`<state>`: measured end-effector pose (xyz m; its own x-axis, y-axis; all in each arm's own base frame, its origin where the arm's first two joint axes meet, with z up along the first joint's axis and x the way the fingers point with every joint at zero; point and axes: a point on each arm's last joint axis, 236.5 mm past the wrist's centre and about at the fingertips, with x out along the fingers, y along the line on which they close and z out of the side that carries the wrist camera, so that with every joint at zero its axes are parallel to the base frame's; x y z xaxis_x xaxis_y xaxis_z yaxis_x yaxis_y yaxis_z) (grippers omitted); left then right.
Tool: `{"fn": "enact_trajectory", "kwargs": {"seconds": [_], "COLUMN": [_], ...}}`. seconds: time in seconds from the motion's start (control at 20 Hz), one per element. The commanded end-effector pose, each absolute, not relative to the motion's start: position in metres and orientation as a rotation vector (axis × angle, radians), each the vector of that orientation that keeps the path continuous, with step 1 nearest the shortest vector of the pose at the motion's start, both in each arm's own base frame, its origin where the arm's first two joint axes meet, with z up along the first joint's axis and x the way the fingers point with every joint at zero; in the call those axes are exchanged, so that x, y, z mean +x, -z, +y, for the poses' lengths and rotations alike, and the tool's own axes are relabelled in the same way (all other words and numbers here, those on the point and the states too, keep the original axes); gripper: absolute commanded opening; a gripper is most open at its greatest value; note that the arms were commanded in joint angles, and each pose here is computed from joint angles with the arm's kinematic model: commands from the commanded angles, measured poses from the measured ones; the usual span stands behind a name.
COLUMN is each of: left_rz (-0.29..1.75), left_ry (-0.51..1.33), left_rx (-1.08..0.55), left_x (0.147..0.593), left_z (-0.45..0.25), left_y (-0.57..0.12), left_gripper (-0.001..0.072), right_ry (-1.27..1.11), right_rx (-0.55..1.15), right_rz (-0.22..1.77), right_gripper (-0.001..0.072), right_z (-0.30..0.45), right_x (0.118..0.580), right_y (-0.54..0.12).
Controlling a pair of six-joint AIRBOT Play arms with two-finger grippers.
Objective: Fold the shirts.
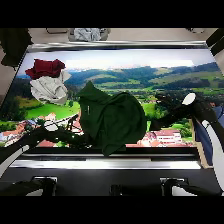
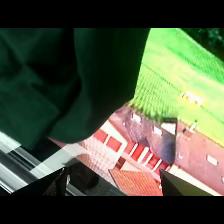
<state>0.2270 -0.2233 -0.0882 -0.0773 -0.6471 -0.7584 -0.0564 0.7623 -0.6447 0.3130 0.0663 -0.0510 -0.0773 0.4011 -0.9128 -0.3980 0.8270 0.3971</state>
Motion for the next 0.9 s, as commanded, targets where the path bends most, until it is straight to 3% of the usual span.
{"fn": "enact_trajectory", "kwargs": {"seconds": [0.0, 0.05, 0.1, 0.15, 0.2, 0.35, 0.45, 0.5, 0.6, 0.85], "left_rz": [1.503, 1.488, 1.476, 1.469, 1.464, 1.438, 1.401, 1.372, 1.308, 0.982], "left_ry": [0.432, 0.403, 0.385, 0.385, 0.397, 0.436, 0.465, 0.491, 0.534, 0.58], "left_rx": [-0.626, -0.646, -0.656, -0.654, -0.64, -0.604, -0.582, -0.562, -0.532, -0.483], "left_x": [0.25, 0.255, 0.259, 0.26, 0.261, 0.262, 0.268, 0.272, 0.282, 0.338], "left_z": [-0.225, -0.224, -0.223, -0.223, -0.223, -0.223, -0.224, -0.225, -0.228, -0.208], "left_y": [0.097, 0.097, 0.098, 0.098, 0.098, 0.093, 0.084, 0.077, 0.059, -0.048], "left_gripper": [0.0402, 0.0284, 0.0222, 0.0072, 0.0028, 0.0027, 0.0027, 0.0027, 0.0027, 0.0026], "right_ry": [-0.646, -0.652, -0.647, -0.638, -0.632, -0.623, -0.609, -0.608, -0.613, -0.719], "right_rx": [0.06, 0.099, 0.136, 0.16, 0.182, 0.234, 0.262, 0.276, 0.299, 0.1], "right_rz": [1.514, 1.507, 1.492, 1.483, 1.485, 1.501, 1.492, 1.49, 1.477, 1.291], "right_gripper": [0.0664, 0.0664, 0.0662, 0.066, 0.0649, 0.0531, 0.0518, 0.0419, 0.0046, 0.0045], "right_z": [0.078, 0.084, 0.09, 0.092, 0.095, 0.1, 0.103, 0.104, 0.108, 0.099], "right_x": [0.319, 0.32, 0.321, 0.322, 0.32, 0.312, 0.313, 0.314, 0.317, 0.349], "right_y": [0.063, 0.066, 0.071, 0.076, 0.081, 0.094, 0.1, 0.101, 0.1, 0.04]}}
